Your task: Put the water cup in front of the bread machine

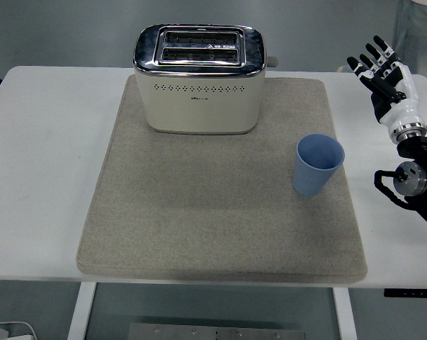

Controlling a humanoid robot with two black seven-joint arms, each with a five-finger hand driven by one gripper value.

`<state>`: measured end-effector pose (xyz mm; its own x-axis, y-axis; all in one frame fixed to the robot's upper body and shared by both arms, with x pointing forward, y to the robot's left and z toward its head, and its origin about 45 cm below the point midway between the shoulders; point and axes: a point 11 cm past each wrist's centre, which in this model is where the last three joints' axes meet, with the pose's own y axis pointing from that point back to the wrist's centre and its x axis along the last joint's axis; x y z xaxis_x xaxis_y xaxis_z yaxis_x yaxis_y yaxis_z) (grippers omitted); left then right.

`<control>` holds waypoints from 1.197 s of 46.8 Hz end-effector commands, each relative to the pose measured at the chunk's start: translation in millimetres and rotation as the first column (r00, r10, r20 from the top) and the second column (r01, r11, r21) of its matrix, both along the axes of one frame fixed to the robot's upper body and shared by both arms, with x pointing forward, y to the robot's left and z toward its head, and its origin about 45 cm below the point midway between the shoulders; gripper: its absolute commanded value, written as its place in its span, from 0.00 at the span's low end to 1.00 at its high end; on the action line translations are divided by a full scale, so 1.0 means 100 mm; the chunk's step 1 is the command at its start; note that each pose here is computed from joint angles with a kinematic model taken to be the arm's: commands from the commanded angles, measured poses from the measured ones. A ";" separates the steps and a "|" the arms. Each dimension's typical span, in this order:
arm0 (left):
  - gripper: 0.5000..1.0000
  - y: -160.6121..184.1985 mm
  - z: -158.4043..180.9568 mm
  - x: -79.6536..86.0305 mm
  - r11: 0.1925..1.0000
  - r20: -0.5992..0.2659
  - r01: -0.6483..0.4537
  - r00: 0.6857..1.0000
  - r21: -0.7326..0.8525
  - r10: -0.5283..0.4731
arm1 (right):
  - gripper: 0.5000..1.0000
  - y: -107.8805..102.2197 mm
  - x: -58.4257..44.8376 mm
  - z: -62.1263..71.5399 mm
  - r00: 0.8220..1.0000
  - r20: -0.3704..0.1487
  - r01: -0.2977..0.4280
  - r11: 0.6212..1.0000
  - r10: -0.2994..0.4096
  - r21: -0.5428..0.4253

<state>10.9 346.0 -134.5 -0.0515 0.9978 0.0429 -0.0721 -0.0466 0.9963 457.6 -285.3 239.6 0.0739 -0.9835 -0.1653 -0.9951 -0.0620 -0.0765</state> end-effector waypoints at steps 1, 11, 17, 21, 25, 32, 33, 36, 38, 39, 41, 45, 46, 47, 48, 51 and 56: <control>1.00 0.00 0.00 0.00 1.000 0.001 0.000 1.000 0.000 0.000 | 0.83 0.04 -0.03 -0.03 1.000 0.005 -0.029 0.998 0.029 -0.050; 1.00 0.00 0.00 0.00 1.000 0.001 0.000 1.000 0.001 0.000 | 0.83 0.19 -0.14 -0.14 0.991 0.019 -0.124 0.975 0.130 -0.185; 1.00 0.00 0.00 0.00 1.000 0.000 0.000 1.000 0.000 0.000 | 0.83 0.02 -0.16 -0.10 0.992 0.022 -0.120 0.967 0.128 -0.223; 1.00 0.00 0.00 0.00 1.000 -0.001 0.000 1.000 0.000 0.000 | 0.83 -0.09 -0.17 -0.05 0.989 0.026 -0.135 0.964 0.145 -0.227; 1.00 0.00 0.00 0.00 1.000 -0.001 0.000 1.000 0.000 0.000 | 0.83 -0.20 -0.19 -0.02 0.987 0.026 -0.147 0.962 0.157 -0.232; 1.00 0.00 0.00 0.00 1.000 -0.001 0.000 1.000 0.000 0.000 | 0.83 -0.33 -0.31 -0.03 0.981 0.020 -0.181 0.953 0.192 -0.242; 1.00 0.00 0.00 0.00 1.000 0.000 -0.002 1.000 0.000 0.002 | 0.83 -0.35 -0.34 -0.03 0.980 0.020 -0.189 0.950 0.200 -0.247; 1.00 0.00 0.00 0.00 1.000 0.000 0.000 1.000 0.000 0.000 | 0.83 -0.41 -0.43 -0.04 0.974 0.016 -0.212 0.938 0.225 -0.273; 1.00 0.00 0.00 0.00 1.000 -0.001 0.000 1.000 0.000 0.000 | 0.83 -0.46 -0.50 -0.06 0.972 0.013 -0.222 0.930 0.236 -0.294; 1.00 0.00 0.00 0.00 1.000 -0.001 0.000 1.000 0.000 0.000 | 0.83 -0.49 -0.53 -0.07 0.971 0.010 -0.226 0.926 0.240 -0.304; 1.00 0.00 0.00 0.00 1.000 0.000 0.000 1.000 0.000 0.000 | 0.83 -0.52 -0.60 -0.09 0.968 0.003 -0.238 0.919 0.252 -0.315; 1.00 0.00 0.00 0.00 1.000 0.000 0.000 1.000 0.000 0.000 | 0.83 -0.62 -0.73 -0.14 0.965 -0.023 -0.255 0.909 0.262 -0.331; 1.00 0.00 0.00 0.00 1.000 0.001 0.000 1.000 0.000 0.000 | 0.83 -0.65 -0.76 -0.17 0.964 -0.032 -0.259 0.907 0.263 -0.331; 1.00 0.00 0.00 0.00 1.000 0.001 -0.002 1.000 0.000 0.002 | 0.83 -0.67 -0.78 -0.17 0.963 -0.038 -0.264 0.906 0.266 -0.330; 1.00 0.00 0.00 0.00 1.000 0.001 0.000 1.000 0.000 0.000 | 0.83 -0.68 -0.81 -0.20 0.962 -0.047 -0.268 0.906 0.267 -0.327; 1.00 0.00 0.00 0.00 1.000 0.001 0.000 1.000 0.000 0.000 | 0.83 -0.76 -0.89 -0.27 0.962 -0.073 -0.272 0.905 0.263 -0.327; 1.00 0.00 0.00 0.00 1.000 -0.001 0.000 1.000 0.001 0.000 | 0.83 -0.85 -1.04 -0.37 0.958 -0.115 -0.286 0.902 0.262 -0.323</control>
